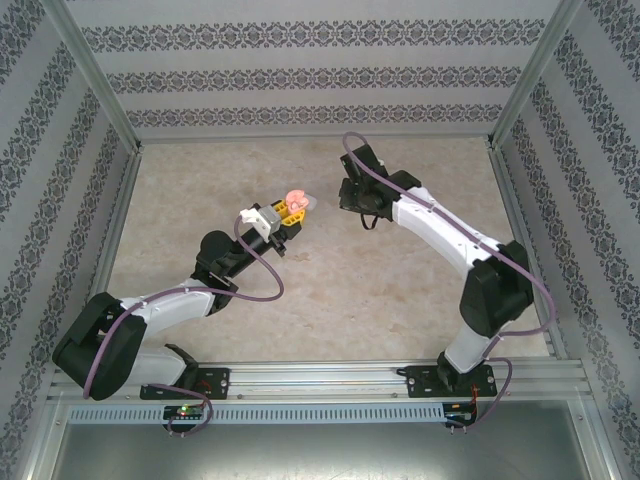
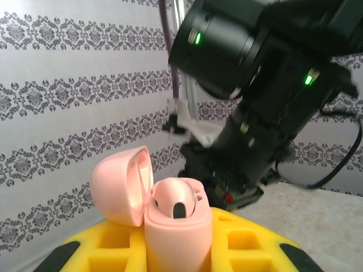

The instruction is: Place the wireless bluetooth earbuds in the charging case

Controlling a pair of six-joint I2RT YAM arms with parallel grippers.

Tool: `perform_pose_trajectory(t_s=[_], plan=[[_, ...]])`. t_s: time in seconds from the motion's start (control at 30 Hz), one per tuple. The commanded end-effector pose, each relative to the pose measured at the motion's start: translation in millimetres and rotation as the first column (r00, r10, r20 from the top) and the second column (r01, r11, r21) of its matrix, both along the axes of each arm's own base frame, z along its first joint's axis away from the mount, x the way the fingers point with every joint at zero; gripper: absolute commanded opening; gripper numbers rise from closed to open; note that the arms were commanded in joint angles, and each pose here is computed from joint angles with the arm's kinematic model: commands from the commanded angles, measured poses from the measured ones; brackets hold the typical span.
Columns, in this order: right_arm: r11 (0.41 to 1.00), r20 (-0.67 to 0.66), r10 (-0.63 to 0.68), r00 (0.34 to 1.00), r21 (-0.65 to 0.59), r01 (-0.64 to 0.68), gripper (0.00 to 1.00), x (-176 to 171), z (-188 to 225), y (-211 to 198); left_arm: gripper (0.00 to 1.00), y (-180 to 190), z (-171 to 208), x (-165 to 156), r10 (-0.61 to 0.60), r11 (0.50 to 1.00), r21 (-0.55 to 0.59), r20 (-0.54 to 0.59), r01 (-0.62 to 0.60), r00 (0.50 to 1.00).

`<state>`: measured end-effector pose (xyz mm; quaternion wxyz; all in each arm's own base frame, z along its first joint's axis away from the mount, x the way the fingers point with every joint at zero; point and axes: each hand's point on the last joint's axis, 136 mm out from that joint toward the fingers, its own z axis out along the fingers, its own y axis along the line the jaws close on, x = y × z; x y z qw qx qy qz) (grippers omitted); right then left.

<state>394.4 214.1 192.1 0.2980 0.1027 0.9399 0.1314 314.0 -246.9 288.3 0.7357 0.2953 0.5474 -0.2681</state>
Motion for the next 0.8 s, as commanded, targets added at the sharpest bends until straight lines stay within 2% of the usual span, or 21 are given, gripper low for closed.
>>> perform_pose_trajectory(t_s=[0.0, 0.37, 0.77], plan=[[0.999, 0.103, 0.032, 0.994, 0.011, -0.034, 0.23, -4.5, 41.7, 3.4, 0.0, -3.6, 13.2, 2.2, -0.025, 1.0, 0.005, 0.047, 0.024, 0.999], [0.992, 0.292, 0.072, 0.954, 0.082, -0.099, 0.23, -31.4, 127.5, 7.4, 0.0, -23.2, 2.2, 12.5, -0.089, 0.995, 0.058, 0.046, 0.086, 0.995], [0.971, 0.394, 0.123, 0.911, 0.144, -0.193, 0.23, -58.9, 167.6, 22.2, 0.0, -37.7, 4.7, 23.9, -0.143, 0.989, 0.031, 0.02, 0.142, 0.99]])
